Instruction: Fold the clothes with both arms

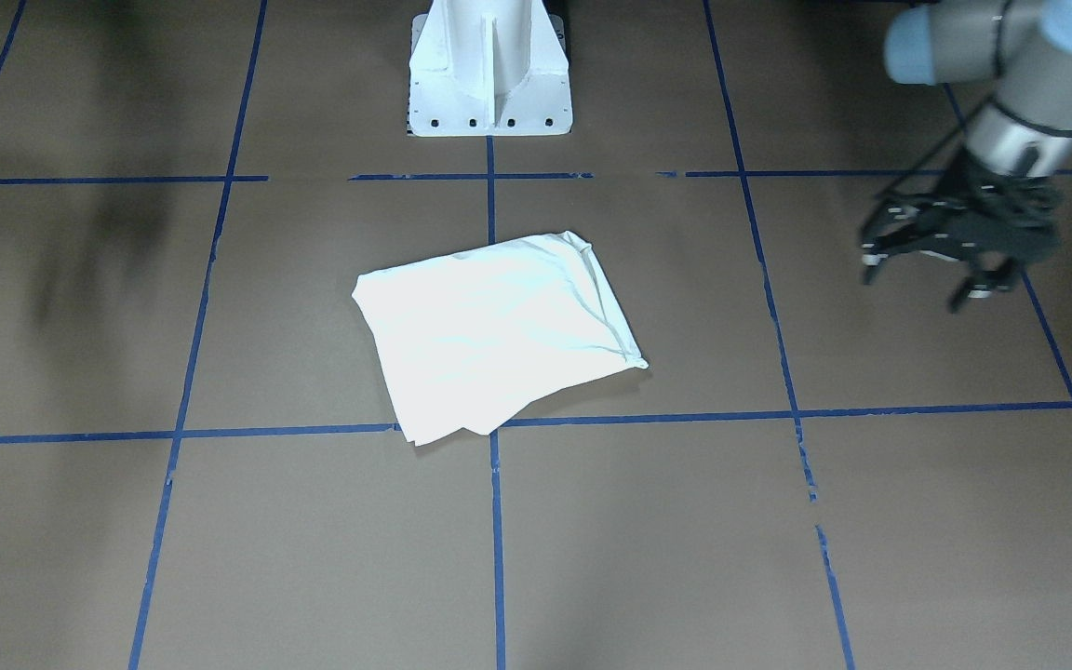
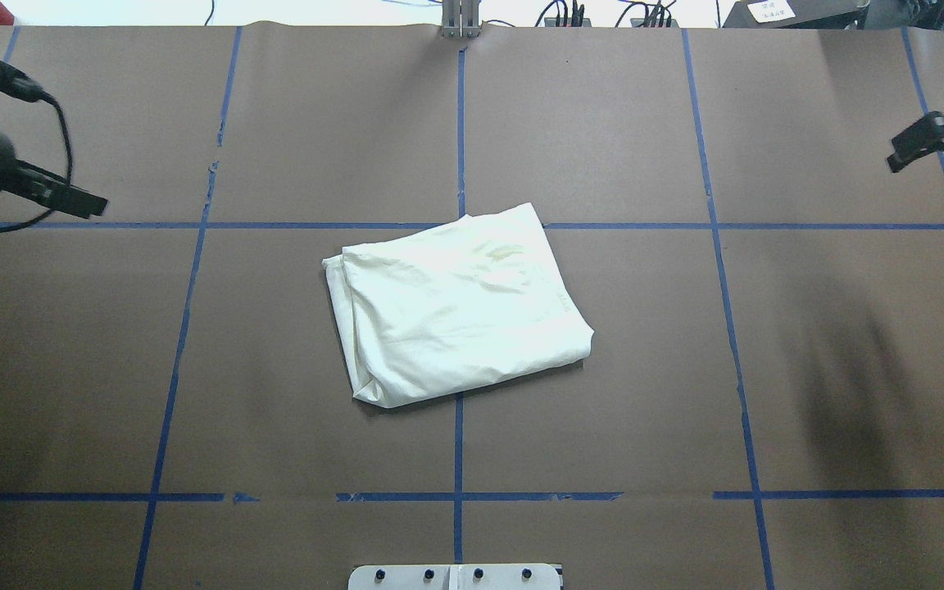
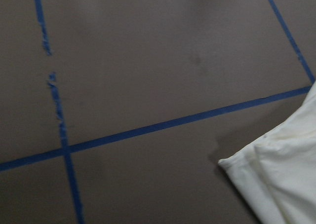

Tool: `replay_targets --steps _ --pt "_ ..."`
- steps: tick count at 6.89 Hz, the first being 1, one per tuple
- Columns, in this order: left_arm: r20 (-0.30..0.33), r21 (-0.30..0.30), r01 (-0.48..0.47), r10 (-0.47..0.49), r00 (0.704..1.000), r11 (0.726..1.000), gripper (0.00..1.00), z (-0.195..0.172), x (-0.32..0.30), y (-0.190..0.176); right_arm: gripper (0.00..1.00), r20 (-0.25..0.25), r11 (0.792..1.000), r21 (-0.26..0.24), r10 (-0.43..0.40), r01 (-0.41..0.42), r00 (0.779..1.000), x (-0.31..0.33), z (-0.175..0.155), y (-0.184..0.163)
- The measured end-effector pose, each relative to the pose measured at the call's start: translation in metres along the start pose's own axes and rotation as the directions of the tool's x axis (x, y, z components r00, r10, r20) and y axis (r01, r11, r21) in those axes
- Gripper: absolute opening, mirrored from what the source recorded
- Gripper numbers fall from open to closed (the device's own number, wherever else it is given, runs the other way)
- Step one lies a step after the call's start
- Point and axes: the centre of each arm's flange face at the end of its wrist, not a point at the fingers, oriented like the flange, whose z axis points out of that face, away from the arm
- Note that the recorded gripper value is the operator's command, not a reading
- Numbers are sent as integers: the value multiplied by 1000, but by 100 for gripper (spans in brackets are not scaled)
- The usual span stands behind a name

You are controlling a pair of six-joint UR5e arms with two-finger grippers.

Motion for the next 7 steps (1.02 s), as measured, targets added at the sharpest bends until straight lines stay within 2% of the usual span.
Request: replay_targets --steps 1,2,3,5,7 --pt "34 -15 -26 27 999 1000 100 -17 -67 20 100 16 1000 -12 15 -15 1000 67 -4 24" --pt "41 -35 28 -26 999 999 100 -26 -131 43 100 32 998 -30 49 -48 998 122 2 51" --pt "22 -65 103 -102 995 992 100 -23 -179 70 100 30 994 -55 98 -96 995 165 14 86" --pt "25 -114 172 -171 985 978 100 -16 -240 113 100 29 983 -70 174 -172 984 203 19 136" --pt "44 -179 234 -229 972 956 100 -32 -283 127 100 19 982 -63 178 -176 984 204 13 140"
